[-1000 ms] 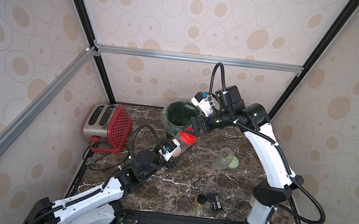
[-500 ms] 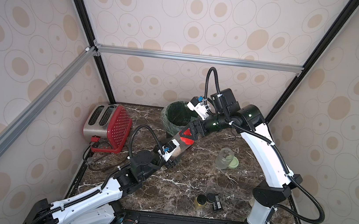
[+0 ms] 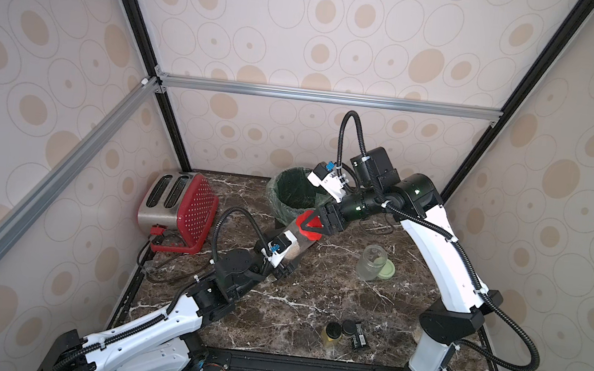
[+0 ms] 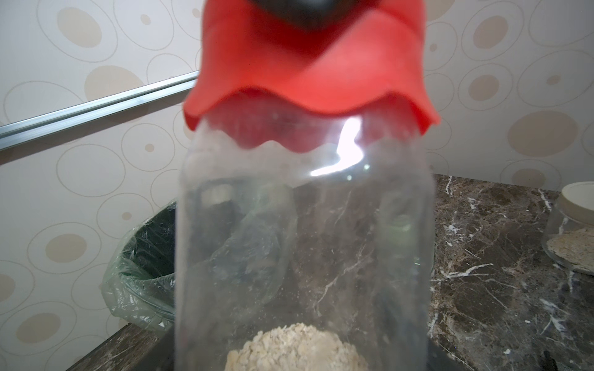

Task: Empty expired oatmeal from jars
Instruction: Unscrew the lid from the jar, then place the lid at the center of the board.

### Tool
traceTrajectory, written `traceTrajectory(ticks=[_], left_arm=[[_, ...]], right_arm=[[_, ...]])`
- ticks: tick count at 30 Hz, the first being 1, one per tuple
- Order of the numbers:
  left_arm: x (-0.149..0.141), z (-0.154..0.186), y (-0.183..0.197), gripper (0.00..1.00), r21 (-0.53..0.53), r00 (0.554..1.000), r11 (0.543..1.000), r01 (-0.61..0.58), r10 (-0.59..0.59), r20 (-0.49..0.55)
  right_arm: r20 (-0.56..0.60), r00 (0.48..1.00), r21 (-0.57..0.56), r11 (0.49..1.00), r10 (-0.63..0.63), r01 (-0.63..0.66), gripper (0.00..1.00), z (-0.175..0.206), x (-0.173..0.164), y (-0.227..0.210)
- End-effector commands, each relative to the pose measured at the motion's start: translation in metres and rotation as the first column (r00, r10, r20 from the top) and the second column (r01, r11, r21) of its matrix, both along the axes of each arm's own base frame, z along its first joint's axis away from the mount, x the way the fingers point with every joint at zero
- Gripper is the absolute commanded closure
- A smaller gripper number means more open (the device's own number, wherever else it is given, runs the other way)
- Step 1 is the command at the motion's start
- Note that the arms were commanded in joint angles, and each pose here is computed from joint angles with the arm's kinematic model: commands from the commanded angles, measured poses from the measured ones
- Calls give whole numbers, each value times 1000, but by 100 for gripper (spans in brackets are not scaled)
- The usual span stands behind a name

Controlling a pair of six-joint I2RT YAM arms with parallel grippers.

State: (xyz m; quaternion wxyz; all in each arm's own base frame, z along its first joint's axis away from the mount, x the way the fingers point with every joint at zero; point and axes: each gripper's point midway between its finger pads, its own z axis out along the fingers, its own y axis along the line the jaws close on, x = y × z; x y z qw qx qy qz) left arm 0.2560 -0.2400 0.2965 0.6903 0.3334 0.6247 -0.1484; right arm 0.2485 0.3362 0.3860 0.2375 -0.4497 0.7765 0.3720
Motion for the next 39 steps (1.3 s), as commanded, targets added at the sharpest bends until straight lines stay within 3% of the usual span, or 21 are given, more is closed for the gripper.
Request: traceTrajectory(ticks=[1,4,7,11,16,19,21,25,27,31,35,39], left_arm=[[-2,12,-1,65,-36,1000,999,18,-18,8],[-5,5,-1,65,-44,999,999,30,-30,-14],[-8,-2,1,65,-50,999,998,33,-34,-33],[-9,-10,6,65,-46,999,999,21,-23,-48],[-9,-10,8,67,-51,999,999,10,-12,-39],[-7,-10,5,67,-52,999,999,11,-14,-40],[-7,-8,6,67,-54,999,999,8,-10,-39],[-9,1,19,67,-71,999,997,-34,32,-20],[-9,4,26,67,-69,998,996,-62,61,-19],[-5,1,44,68,-81,988,985,-152,148,-50],[-5,-10,43,68,-110,984,981,-157,146,-101],[-7,-9,47,67,-122,983,979,-163,151,-104]], right_arm=[[192,897,86,904,398,-419,55,27,-63,-5],[363,790,63,833,494,-550,63,36,-74,-15],[478,708,38,793,521,-609,63,45,-78,-27],[532,660,28,768,530,-639,60,46,-78,-32],[514,654,12,758,554,-652,56,32,-68,-28],[497,677,39,765,543,-642,57,32,-60,-22],[471,727,70,800,500,-596,58,38,-51,-20],[363,899,141,939,245,-312,60,50,-6,-22],[303,950,160,978,82,-136,60,38,17,-27],[231,953,206,967,-195,148,59,15,47,-51],[139,945,132,952,-295,277,58,-32,58,-63],[20,927,7,927,-375,375,58,-110,65,-71]])
